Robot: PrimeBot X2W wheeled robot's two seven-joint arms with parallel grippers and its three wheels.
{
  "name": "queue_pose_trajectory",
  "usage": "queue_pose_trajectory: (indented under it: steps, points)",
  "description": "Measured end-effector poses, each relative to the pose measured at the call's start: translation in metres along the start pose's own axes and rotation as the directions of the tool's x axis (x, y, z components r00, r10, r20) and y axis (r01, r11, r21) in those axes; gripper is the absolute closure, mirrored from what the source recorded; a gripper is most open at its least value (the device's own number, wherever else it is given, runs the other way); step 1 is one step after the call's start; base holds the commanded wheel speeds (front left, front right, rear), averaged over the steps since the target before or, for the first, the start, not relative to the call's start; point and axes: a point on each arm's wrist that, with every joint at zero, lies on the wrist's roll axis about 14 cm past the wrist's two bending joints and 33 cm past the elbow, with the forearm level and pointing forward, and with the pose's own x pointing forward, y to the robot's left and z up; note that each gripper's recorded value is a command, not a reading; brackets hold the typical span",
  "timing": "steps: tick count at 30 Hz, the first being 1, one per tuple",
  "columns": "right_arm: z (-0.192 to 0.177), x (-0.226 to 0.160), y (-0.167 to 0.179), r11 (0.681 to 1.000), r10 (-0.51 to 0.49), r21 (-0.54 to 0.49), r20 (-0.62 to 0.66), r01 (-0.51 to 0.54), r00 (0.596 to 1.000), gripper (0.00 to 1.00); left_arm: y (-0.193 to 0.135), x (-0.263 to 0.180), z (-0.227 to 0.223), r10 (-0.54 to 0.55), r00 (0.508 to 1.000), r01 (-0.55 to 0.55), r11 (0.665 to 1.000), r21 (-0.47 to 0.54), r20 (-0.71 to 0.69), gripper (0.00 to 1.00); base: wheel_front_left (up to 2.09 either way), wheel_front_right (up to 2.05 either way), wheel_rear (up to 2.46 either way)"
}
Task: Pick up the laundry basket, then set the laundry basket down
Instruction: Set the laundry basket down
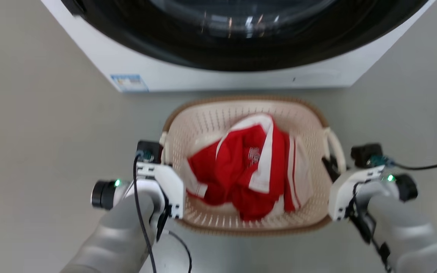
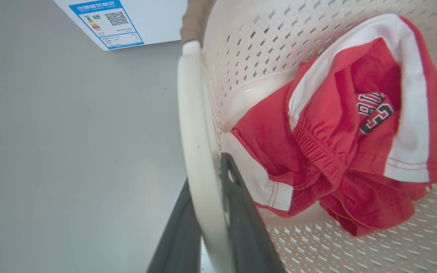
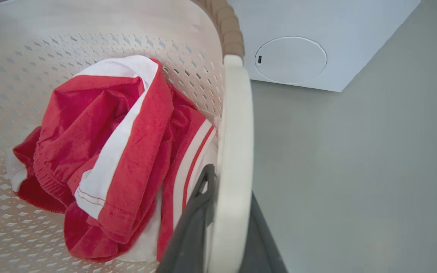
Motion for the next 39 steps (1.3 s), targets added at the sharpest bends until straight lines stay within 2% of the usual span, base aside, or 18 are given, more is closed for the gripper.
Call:
queue_pose_trajectory:
  steps: [10, 18, 25, 39]
  points:
    - [0.001, 0.053, -0.024, 0.999, 0.030, -0.029, 0.003, -0.030, 1.000, 1.00, 0.010, 0.046, -0.004, 0.025, 1.000, -0.025, 1.000, -0.009, 0.014, 1.00, 0.00, 0.00, 0.00]
    - [-0.017, 0.081, -0.035, 0.999, 0.031, -0.021, -0.004, -0.031, 1.000, 1.00, 0.018, 0.077, -0.017, 0.030, 1.000, -0.030, 1.000, -0.008, -0.007, 1.00, 0.00, 0.00, 0.00]
    - [-0.025, 0.095, -0.046, 1.000, 0.012, -0.017, 0.008, -0.012, 1.000, 1.00, 0.020, 0.098, -0.016, 0.034, 0.999, -0.034, 0.999, -0.007, -0.005, 1.00, 0.00, 0.00, 0.00]
    - [-0.034, 0.103, -0.047, 1.000, -0.002, -0.004, 0.014, 0.002, 1.000, 1.00, 0.026, 0.105, -0.018, 0.046, 0.999, -0.046, 0.999, 0.004, 0.010, 1.00, 0.00, 0.00, 0.00]
